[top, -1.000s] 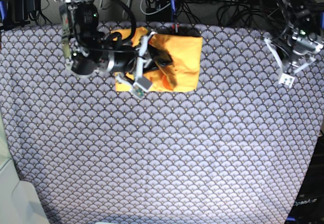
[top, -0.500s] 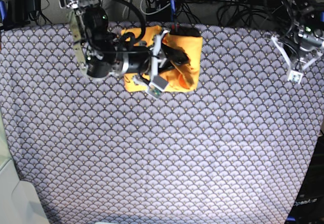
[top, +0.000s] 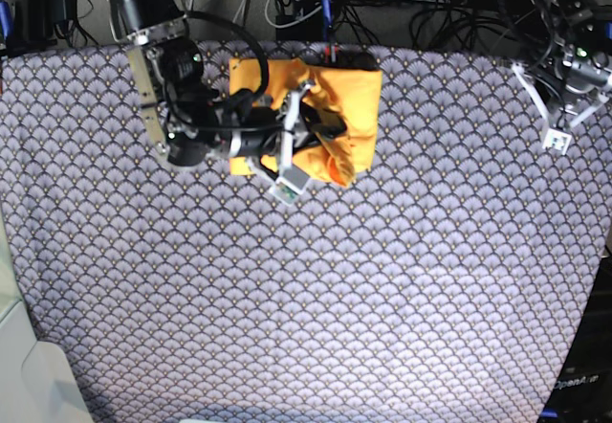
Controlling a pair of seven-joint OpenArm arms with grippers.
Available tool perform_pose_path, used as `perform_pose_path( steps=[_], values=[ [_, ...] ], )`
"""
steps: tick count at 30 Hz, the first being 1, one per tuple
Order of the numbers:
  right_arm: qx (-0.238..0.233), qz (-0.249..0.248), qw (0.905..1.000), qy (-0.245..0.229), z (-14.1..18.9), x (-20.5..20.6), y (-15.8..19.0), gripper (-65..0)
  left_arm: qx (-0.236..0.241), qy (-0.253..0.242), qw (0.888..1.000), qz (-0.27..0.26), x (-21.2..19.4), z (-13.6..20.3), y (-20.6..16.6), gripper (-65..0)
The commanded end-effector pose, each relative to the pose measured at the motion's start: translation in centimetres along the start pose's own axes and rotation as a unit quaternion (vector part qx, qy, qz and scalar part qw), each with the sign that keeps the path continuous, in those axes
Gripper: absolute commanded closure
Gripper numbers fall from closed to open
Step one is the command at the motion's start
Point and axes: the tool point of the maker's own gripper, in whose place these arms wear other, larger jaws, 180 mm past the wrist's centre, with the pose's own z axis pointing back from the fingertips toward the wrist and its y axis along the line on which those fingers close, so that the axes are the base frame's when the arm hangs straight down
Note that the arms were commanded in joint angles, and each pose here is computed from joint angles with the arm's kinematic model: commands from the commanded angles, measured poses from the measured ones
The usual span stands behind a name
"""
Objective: Fold the T-shirt properly
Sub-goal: 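Press the folded end down with the right gripper and release it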
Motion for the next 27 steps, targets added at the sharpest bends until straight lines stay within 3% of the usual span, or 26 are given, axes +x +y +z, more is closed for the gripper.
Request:
perform_pose_path(
  steps=[1,4,7,13,17,22,27],
  values=[
    [0.006,0.005,0.9996,-0.026,0.1,1.5,0.1,0.0,0.012,-0.013,1.0,-0.004,0.7,0.5,0.8,0.0],
    [0.005,-0.006,0.9996,-0.028,-0.1,1.2,-0.5,-0.7,0.012,-0.013,1.0,-0.004,0.7,0.5,0.8,0.0],
    [0.006,-0.013,0.9996,-0.024,-0.3,0.9,-0.6,-6.7,0.012,-0.013,1.0,-0.004,0.7,0.5,0.8,0.0],
    [0.012,0.001,0.9995,-0.028,-0.2,1.6,0.1,-29.8,0.012,-0.013,1.0,-0.004,0.7,0.5,0.8,0.0],
    [0.009,0.05,0.9976,-0.047,1.0,3.7,1.8,-41.8,0.012,-0.013,1.0,-0.004,0.7,0.5,0.8,0.0],
    [-0.001,0.091,0.9935,-0.069,2.5,5.4,3.0,-42.6,0.012,-0.013,1.0,-0.004,0.7,0.5,0.8,0.0],
    [-0.022,0.099,0.9937,-0.049,3.8,4.3,1.6,-42.6,0.011,-0.011,1.0,-0.003,0.6,0.4,0.8,0.0]
  ],
)
